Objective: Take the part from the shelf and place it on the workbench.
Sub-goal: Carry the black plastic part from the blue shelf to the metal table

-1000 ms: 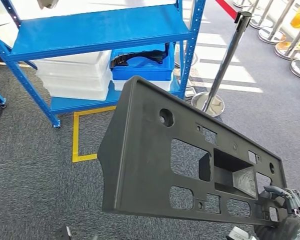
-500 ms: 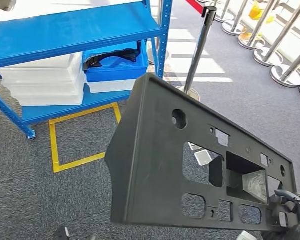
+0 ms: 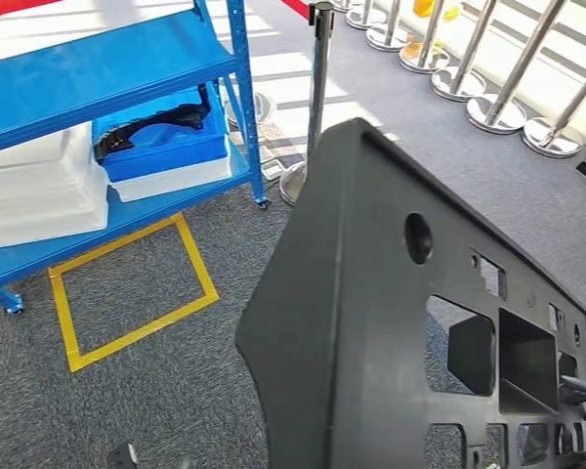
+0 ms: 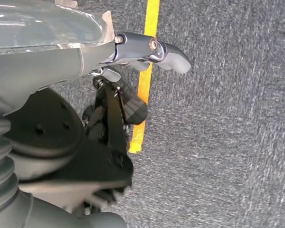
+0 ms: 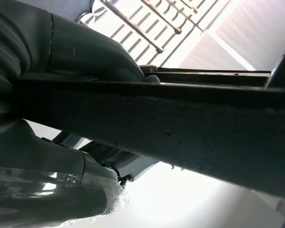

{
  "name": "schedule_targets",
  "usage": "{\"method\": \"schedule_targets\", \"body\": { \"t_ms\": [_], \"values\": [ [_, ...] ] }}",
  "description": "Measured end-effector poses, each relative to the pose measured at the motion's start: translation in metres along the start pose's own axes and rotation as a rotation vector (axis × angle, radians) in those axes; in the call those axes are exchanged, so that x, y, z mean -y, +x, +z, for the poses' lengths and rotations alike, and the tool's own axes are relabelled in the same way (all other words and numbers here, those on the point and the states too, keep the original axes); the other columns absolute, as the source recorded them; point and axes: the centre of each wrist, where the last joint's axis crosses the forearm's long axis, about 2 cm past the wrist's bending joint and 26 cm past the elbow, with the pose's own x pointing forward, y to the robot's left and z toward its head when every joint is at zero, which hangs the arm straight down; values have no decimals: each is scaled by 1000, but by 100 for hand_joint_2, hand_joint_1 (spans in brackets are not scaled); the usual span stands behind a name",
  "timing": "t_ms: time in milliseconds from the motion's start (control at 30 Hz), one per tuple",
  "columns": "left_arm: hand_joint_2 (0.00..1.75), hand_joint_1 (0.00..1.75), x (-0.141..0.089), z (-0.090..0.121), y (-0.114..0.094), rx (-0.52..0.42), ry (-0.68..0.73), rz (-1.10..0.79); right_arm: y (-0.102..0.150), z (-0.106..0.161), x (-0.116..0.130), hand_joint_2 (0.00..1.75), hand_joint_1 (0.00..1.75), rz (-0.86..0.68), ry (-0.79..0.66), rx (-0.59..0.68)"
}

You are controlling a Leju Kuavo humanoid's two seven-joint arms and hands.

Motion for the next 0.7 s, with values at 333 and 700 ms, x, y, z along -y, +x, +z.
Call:
{"method": "schedule_targets", "body": {
  "t_ms": [333, 700],
  "values": [
    [175, 0, 6, -1, 4, 3, -9, 5, -4, 1, 3, 175, 175, -20, -27, -30],
    [175, 0, 5, -1, 3, 1, -4, 3, -5, 2, 5, 175, 175, -20, -36, -25]
  ]
}}
